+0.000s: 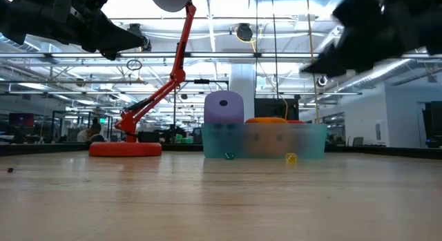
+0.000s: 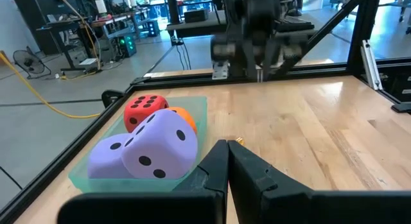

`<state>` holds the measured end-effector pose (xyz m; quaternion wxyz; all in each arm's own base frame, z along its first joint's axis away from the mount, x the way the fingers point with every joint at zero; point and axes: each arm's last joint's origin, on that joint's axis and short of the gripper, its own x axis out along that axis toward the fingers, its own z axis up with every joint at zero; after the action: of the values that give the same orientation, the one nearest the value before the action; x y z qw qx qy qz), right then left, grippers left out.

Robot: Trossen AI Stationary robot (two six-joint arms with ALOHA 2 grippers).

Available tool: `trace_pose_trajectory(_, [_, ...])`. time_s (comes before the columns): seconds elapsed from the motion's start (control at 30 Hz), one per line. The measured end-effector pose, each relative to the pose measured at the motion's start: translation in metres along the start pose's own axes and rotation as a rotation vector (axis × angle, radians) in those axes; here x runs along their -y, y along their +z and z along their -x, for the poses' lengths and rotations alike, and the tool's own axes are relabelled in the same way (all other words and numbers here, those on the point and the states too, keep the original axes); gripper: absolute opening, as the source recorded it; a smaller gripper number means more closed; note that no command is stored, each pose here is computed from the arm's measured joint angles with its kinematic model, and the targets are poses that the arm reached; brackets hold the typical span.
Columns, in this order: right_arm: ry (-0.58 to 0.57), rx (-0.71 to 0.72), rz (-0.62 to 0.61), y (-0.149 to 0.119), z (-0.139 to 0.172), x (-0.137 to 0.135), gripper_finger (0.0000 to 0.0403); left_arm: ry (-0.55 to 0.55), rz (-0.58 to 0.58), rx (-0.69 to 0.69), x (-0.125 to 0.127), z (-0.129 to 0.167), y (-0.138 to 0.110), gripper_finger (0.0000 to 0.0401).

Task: Pick & Place Dice
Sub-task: Put the purple die into the green bin

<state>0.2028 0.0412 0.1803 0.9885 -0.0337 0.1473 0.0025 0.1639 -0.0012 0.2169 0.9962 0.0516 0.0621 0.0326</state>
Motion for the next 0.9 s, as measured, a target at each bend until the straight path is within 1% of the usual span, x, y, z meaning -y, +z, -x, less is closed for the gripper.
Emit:
trace_pose_trajectory(0.07, [0.007,0.074,0.006,0.014,0.016,0.006,0.0045,0.000,0.000,0.000,0.000,0.000,0.000,0.0017])
trace_pose_trajectory(0.17, [-0.024,0.157,0.022,0.027,0.040,0.016,0.0047,0.000,0.000,0.000,0.000,0.000,0.000,0.0017])
trace_pose_trajectory(0.3, [-0.056,0.240,0.034,0.037,0.068,0.025,0.0066,0.000,-0.003,0.000,0.000,0.000,0.000,0.0017])
trace_pose_trajectory(0.37, [-0.076,0.293,0.039,0.038,0.078,0.028,0.0068,0.000,-0.003,0.000,0.000,0.000,0.000,0.0017])
trace_pose_trajectory(0.5, [-0.088,0.340,0.040,0.029,0.086,0.031,0.0053,0.000,-0.003,0.001,0.000,0.000,0.000,0.0017])
trace_pose_trajectory(0.57, [-0.093,0.342,0.054,0.019,0.086,0.030,0.0049,0.000,-0.003,0.000,0.000,0.000,0.000,0.0017])
trace_pose_trajectory(0.67, [-0.106,0.366,0.068,0.007,0.084,0.030,0.0054,0.000,-0.004,0.000,0.000,0.000,0.000,0.0017])
trace_pose_trajectory(0.73, [-0.143,0.374,0.061,0.002,0.083,0.031,0.0062,0.000,-0.004,0.001,0.000,0.000,0.000,0.0017])
trace_pose_trajectory(0.83, [-0.191,0.362,0.035,-0.002,0.084,0.032,0.0067,0.000,-0.007,0.001,0.000,0.000,0.000,0.0017])
trace_pose_trajectory(0.9, [-0.200,0.342,0.034,-0.006,0.082,0.032,0.0065,0.000,-0.006,0.000,0.000,0.000,0.000,0.0017])
